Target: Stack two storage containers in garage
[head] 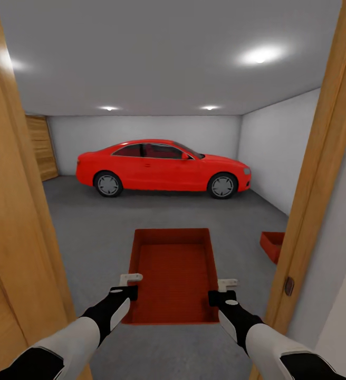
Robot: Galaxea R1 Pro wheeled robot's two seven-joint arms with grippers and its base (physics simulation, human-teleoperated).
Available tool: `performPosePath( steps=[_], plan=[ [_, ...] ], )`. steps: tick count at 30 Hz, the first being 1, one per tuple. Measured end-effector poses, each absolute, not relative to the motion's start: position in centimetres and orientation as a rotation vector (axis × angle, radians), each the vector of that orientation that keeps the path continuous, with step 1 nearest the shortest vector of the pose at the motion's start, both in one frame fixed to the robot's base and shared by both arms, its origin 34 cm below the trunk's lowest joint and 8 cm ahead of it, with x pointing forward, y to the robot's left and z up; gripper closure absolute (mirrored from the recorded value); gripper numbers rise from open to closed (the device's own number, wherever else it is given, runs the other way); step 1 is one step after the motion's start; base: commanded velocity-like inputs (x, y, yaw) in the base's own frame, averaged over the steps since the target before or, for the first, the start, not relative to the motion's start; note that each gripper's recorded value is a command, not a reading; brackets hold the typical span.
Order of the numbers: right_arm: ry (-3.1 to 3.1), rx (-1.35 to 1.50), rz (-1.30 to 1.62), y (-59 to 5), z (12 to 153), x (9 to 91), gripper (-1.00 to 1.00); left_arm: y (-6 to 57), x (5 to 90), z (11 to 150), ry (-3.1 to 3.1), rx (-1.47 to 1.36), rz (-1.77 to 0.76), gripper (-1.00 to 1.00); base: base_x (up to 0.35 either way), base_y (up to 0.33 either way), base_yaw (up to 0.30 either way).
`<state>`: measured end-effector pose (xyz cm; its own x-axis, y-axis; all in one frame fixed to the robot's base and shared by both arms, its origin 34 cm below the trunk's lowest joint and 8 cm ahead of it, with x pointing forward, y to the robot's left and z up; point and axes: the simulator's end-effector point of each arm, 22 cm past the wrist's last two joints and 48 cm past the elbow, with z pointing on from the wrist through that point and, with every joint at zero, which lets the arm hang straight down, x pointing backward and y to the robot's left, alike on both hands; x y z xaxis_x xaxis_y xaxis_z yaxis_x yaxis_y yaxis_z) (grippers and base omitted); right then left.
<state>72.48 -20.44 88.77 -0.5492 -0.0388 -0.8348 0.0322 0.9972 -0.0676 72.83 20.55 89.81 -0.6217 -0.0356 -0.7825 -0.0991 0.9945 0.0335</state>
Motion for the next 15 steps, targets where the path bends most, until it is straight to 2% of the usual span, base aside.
performPosePath(
  steps=[8,15],
  plan=[
    [2.151,-0.004,-0.091,-20.43,88.76,72.47,1.00,20.56,72.83,89.81,2.242,-0.092,0.091,1.00,0.001,0.001,-0.107],
    [2.151,-0.004,-0.091,-20.45,88.75,72.47,1.00,20.54,72.83,89.81,2.242,-0.093,0.092,1.00,0.000,0.000,-0.019]
  ],
)
